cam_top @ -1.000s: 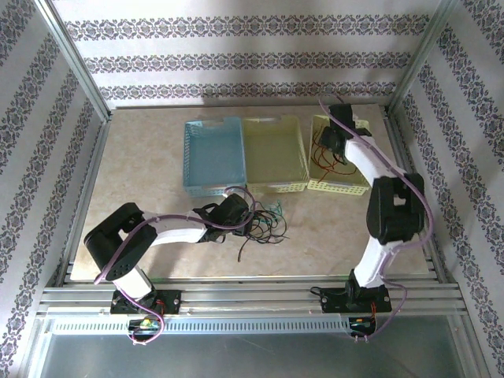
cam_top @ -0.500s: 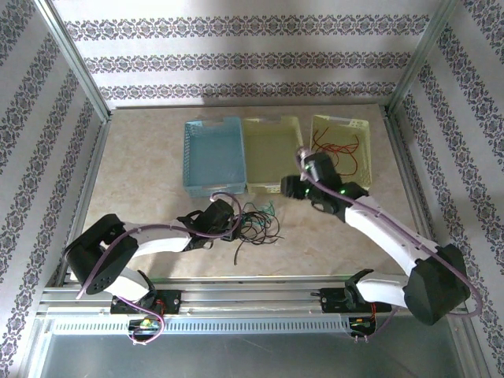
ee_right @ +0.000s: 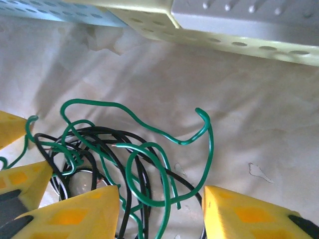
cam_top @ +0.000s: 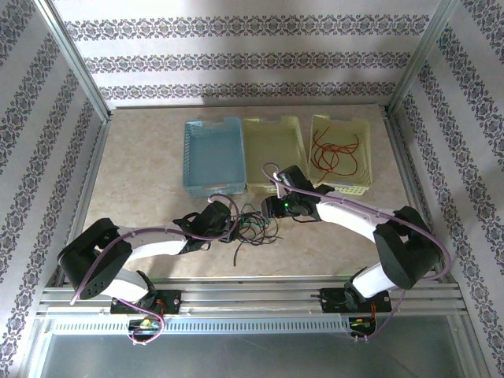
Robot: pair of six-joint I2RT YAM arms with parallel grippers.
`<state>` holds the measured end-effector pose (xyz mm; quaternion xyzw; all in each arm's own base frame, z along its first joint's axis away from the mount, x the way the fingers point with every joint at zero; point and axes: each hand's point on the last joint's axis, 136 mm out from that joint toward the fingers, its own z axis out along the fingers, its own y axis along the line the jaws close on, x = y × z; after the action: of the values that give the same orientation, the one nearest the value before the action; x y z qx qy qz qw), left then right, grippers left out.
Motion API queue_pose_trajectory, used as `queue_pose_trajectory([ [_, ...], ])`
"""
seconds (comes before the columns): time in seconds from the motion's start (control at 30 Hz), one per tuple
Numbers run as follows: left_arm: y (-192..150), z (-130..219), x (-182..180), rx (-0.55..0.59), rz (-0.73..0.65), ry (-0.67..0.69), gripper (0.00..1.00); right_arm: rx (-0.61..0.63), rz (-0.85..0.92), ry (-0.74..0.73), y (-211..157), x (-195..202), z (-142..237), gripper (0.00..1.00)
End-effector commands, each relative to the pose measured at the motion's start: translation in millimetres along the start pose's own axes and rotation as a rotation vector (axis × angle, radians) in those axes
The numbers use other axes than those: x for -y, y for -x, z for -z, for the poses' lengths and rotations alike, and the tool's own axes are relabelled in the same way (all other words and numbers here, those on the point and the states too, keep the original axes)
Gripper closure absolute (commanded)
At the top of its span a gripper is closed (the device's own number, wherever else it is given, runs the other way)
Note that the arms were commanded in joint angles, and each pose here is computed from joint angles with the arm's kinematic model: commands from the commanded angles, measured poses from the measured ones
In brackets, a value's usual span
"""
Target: Untangle the cables
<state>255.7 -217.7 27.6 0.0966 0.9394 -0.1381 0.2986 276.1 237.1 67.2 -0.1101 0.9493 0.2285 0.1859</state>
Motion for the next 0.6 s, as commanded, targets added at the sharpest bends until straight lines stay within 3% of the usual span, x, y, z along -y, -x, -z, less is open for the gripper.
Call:
queue_pose_trajectory([
  [0.0, 12.3, -0.4, 1.1, 0.039, 0.000, -0.006, 0.40, 0.009, 0.019, 0.021, 5.7, -8.3, -5.0, 0.59],
  [0.2, 9.5, -3.8, -2.1, 0.029, 0.001, 0.012, 0.40, 0.027, 0.011, 0.004, 4.4, -6.2, 3.1, 0.94],
  [0.33, 6.7, -7.3, -6.6, 0.018, 0.005, 0.039, 0.44, 0.074, 0.015, 0.003, 8.6, -8.7, 23.6, 0.99],
  [0.37, 5.4, -9.1, -7.5, 0.013, 0.001, 0.045, 0.48, 0.076, 0.020, 0.018, 8.1, -12.4, 28.7, 0.99],
  [0.47, 1.8, -14.4, -11.7, 0.000, -0.005, 0.070, 0.77, 0.088, 0.034, 0.047, 9.4, -21.2, 45.5, 0.99],
  [0.57, -2.7, -20.5, -14.7, -0.021, -0.007, 0.091, 0.93, 0.120, 0.038, 0.039, 14.2, -22.3, 63.0, 1.00],
])
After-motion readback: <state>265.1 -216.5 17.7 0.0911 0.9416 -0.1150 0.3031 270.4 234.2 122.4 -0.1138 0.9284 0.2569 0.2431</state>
